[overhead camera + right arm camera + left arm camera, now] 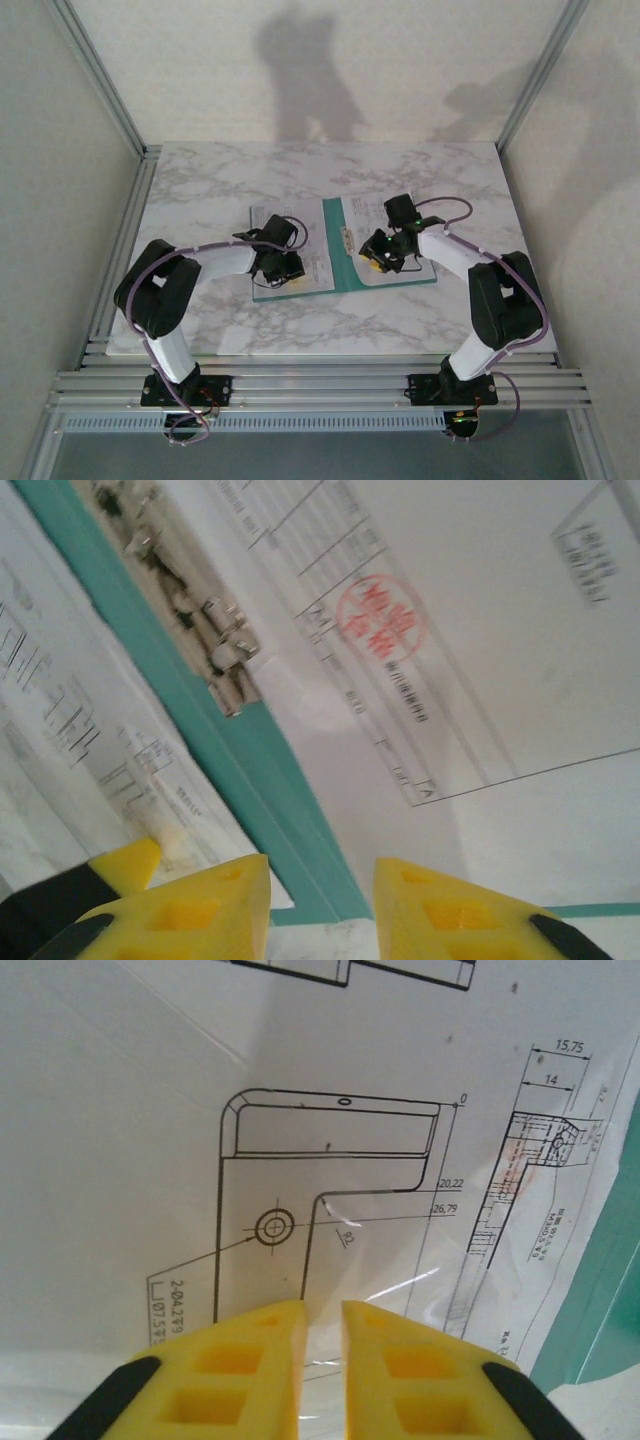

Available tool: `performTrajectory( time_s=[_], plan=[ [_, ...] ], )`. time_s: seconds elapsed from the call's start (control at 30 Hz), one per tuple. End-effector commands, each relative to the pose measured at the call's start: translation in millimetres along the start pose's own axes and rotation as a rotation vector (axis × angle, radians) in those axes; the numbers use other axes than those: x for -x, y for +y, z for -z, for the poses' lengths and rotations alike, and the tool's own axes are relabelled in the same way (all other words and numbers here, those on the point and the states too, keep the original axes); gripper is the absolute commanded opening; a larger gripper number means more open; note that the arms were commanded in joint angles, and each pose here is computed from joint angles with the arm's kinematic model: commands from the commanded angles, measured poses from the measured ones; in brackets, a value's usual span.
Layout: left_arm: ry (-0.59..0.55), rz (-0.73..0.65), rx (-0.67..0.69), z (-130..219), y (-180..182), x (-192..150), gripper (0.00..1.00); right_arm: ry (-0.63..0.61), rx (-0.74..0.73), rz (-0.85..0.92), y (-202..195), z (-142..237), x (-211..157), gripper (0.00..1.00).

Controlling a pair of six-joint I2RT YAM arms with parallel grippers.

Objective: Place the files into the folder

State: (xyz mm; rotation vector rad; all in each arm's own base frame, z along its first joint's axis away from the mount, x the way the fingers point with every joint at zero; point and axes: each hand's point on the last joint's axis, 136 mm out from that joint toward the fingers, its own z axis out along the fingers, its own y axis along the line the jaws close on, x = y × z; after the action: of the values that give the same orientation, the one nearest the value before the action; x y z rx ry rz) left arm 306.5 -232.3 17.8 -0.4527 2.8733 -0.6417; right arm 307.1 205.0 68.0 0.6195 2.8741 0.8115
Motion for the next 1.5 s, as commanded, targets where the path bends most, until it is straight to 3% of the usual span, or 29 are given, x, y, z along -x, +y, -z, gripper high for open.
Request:
performTrajectory(
  time_s=[0.0, 0.27, 0.4, 1.03, 1.47],
  plan=[
    [-0.013, 0.024, 0.045, 11.7, 4.7, 2.4, 0.23, 0.022, 0.038, 0.06, 16.8, -6.1, -10.7, 0.3],
    [-0.052, 0.047, -0.134, 41.3, -47.9, 20.4, 0.5, 0.074, 0.012, 0.09, 21.8, -30.7, -19.9, 0.22],
    [-0.074, 0.058, -0.122, 49.6, -40.6, 27.9, 0.52, 0.094, -0.006, 0.099, 22.0, -40.9, -21.7, 0.19],
    [-0.096, 0.179, 0.012, 70.1, 81.5, 38.3, 0.54, 0.155, -0.119, 0.074, -17.5, -70.4, -35.1, 0.1],
    [-0.062, 0.175, 0.033, 63.0, 105.3, 27.5, 0.57, 0.188, -0.227, 0.065, -46.2, -74.1, -43.3, 0.04]
  ],
)
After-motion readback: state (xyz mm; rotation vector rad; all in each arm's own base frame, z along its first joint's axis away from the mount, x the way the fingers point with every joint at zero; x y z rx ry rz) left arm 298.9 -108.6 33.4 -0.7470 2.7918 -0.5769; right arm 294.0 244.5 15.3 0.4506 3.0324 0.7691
